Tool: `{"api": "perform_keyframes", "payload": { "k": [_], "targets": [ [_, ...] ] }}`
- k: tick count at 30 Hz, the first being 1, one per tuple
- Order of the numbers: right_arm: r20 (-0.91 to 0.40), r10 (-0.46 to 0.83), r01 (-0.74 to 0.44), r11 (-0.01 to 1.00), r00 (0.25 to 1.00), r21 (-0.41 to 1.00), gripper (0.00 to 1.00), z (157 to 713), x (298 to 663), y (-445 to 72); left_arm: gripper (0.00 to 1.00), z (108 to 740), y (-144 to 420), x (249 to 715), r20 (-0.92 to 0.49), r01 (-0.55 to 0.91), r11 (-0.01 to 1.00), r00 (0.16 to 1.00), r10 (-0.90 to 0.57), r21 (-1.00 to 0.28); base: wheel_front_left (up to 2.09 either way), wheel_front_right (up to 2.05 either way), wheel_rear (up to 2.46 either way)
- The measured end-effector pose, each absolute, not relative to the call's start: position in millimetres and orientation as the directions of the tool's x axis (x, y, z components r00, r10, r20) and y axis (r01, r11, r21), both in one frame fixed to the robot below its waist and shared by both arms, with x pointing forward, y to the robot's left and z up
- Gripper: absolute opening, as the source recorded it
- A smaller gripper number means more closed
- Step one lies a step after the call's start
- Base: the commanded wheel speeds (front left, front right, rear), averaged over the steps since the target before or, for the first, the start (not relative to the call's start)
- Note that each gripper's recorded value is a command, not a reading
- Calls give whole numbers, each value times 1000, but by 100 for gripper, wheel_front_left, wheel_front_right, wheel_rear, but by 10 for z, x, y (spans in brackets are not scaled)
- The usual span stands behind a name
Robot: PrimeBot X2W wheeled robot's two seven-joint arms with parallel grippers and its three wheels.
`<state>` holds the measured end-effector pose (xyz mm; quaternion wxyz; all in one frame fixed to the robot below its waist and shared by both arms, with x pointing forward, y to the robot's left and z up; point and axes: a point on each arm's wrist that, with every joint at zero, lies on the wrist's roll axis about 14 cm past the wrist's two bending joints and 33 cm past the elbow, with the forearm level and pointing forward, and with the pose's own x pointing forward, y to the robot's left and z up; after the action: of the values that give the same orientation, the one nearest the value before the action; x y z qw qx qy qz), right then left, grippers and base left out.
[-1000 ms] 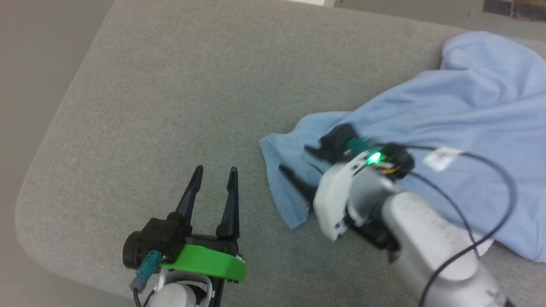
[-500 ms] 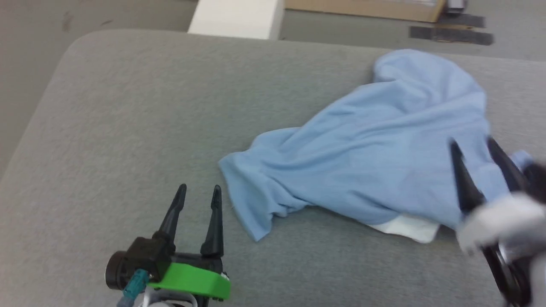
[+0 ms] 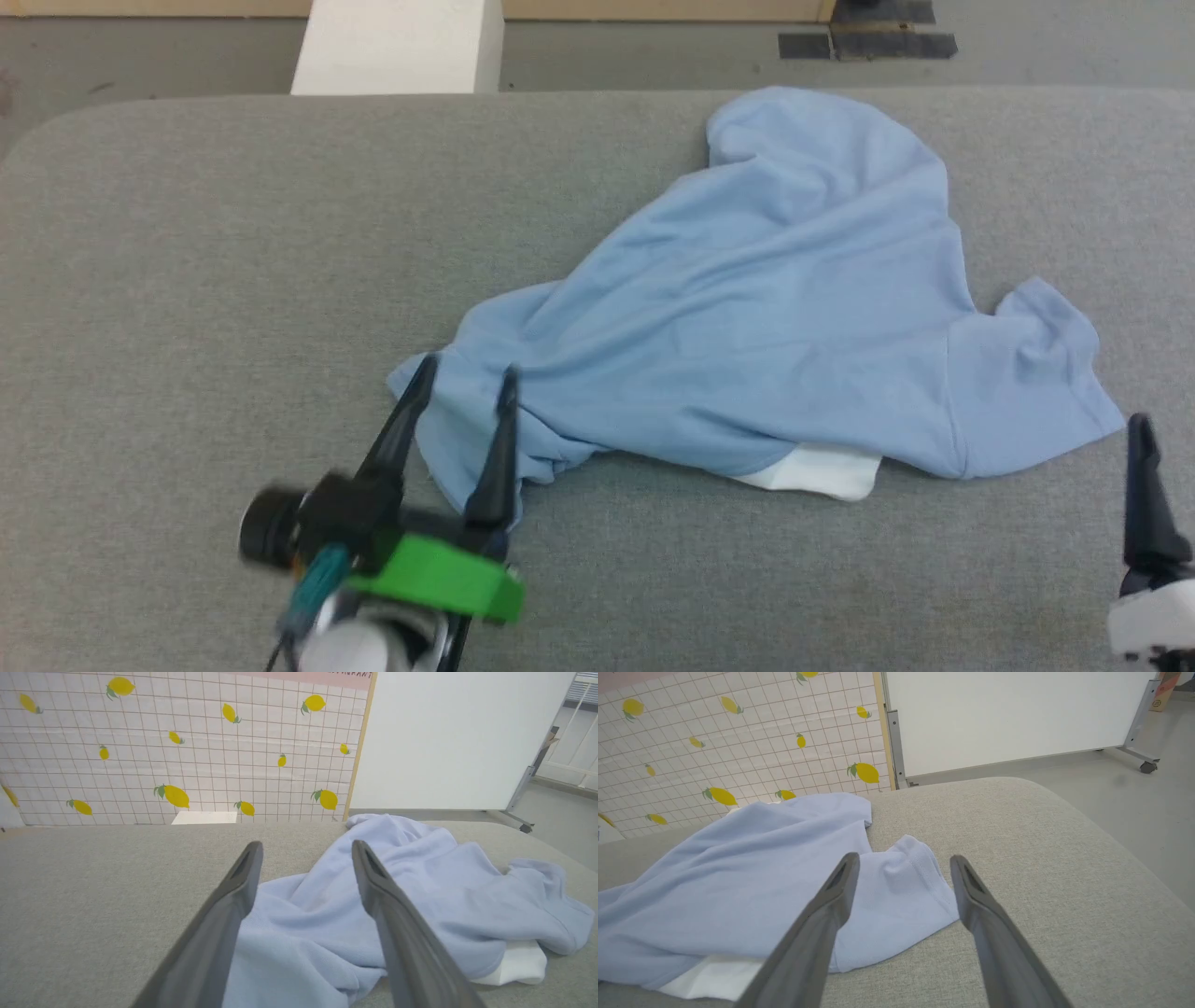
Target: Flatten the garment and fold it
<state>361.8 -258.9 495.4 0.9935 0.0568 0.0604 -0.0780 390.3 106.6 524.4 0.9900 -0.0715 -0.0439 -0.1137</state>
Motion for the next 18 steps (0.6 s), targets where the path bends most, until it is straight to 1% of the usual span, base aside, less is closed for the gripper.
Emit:
{"api": "perform_keyframes", "payload": {
  "k": [5, 7, 9, 10, 12, 15, 18],
  "targets": [
    [-74, -178, 184, 979, 981, 88, 100, 5117, 3771, -2691, 100, 5535, 585, 4302, 140, 443, 896, 889, -436, -23, 0, 0, 0],
    [-66, -184, 189, 978, 981, 83, 100, 5147, 3813, -2713, 100, 5552, 408, 4461, 104, 504, 863, 858, -503, 17, 0, 0, 0],
    [-66, -193, 197, 978, 979, 74, 100, 5154, 3850, -2743, 100, 5478, 229, 4659, 19, 560, 826, 827, -562, 66, 0, 0, 0],
    [-67, -194, 199, 977, 979, 72, 100, 5154, 3860, -2749, 100, 5442, 186, 4710, -10, 572, 816, 819, -573, 78, 0, 0, 0],
    [-77, -196, 201, 977, 977, 65, 100, 5137, 3890, -2759, 100, 5287, 89, 4900, -117, 605, 789, 795, -595, 104, 0, 0, 0],
    [-95, -200, 206, 977, 975, 55, 100, 5097, 3926, -2774, 100, 4993, 60, 5099, -271, 627, 772, 765, -584, 105, 0, 0, 0],
    [-110, -203, 210, 976, 973, 53, 100, 5054, 3968, -2786, 100, 4652, 134, 5246, -415, 627, 773, 732, -541, 98, 0, 0, 0]
  ]
}}
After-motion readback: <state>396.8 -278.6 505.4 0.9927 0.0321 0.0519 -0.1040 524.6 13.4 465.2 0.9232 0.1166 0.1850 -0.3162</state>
